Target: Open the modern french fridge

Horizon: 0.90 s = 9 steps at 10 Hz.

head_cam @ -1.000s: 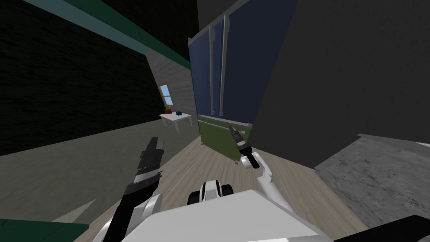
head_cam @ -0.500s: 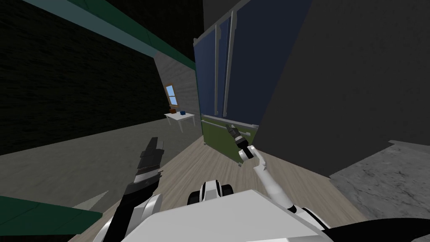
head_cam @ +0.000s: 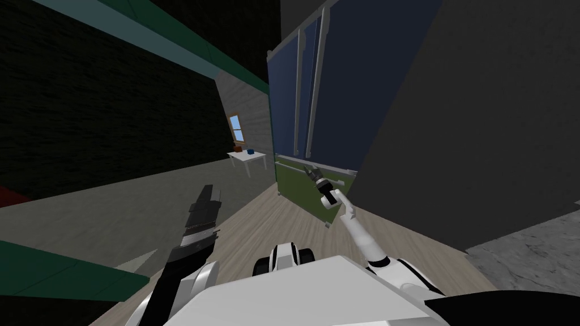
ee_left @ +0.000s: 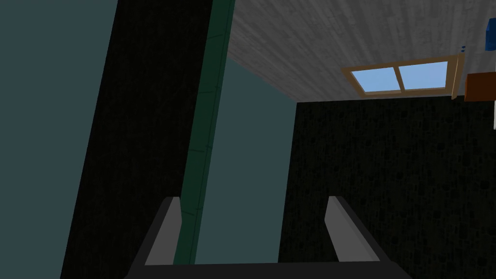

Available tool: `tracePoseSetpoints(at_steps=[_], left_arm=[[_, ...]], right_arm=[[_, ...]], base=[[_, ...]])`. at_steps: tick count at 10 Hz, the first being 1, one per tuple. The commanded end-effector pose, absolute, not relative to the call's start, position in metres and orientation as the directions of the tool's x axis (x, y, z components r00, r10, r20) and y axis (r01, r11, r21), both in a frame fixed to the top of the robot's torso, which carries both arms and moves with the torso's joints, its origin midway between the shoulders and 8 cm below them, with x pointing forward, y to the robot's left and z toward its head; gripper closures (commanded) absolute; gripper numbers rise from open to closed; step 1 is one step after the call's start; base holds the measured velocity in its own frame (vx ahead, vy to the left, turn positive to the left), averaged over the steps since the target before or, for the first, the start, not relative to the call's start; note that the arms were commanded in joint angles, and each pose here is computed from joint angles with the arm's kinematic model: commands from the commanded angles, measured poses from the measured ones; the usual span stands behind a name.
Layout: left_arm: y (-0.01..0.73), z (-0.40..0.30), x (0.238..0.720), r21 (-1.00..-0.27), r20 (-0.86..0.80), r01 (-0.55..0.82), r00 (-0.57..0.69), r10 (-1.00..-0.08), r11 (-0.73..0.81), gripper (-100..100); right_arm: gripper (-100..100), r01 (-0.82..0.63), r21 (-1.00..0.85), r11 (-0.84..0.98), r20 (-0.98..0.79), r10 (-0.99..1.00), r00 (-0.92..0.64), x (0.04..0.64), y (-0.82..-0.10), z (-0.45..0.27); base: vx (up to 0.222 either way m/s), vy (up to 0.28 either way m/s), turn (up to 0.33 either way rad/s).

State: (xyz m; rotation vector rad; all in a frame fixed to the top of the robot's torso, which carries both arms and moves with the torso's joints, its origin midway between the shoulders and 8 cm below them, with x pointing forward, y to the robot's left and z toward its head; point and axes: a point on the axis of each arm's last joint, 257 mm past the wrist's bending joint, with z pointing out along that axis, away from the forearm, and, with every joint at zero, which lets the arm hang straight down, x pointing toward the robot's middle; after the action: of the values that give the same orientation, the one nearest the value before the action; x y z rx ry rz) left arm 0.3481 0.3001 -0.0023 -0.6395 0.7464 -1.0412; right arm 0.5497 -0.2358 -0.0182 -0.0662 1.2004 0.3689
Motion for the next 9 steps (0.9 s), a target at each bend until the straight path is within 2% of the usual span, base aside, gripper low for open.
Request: tracePoseSetpoints(at_steps=[1, 2, 5, 9], left_arm=[[0.300, -0.002, 0.348, -0.769, -0.236, 0.520, 0.310, -0.921, 0.373, 0], [0.300, -0.002, 0.348, -0.769, -0.236, 0.520, 0.310, -0.921, 0.373, 0], [0.300, -0.002, 0.348, -0.769, -0.237, 0.520, 0.310, -0.921, 0.373, 0], [0.300, -0.002, 0.348, -0.769, -0.237, 0.520, 0.310, -0.921, 0.373, 0]], right_arm=[[-100, -0.210, -0.011, 0.978, -0.949, 0.056, 0.311, 0.578, -0.254, -0.023], [-100, -0.205, -0.021, 0.979, -0.949, 0.045, 0.311, 0.579, -0.255, -0.023], [-100, -0.085, -0.200, 0.976, -0.945, -0.170, 0.280, 0.608, -0.284, -0.028], [-100, -0.006, -0.308, 0.951, -0.928, -0.300, 0.221, 0.626, -0.314, -0.039]], base=[[0.042, 0.035, 0.132], [0.032, 0.024, 0.042], [0.038, 0.020, 0.100], [0.023, 0.010, 0.056]])
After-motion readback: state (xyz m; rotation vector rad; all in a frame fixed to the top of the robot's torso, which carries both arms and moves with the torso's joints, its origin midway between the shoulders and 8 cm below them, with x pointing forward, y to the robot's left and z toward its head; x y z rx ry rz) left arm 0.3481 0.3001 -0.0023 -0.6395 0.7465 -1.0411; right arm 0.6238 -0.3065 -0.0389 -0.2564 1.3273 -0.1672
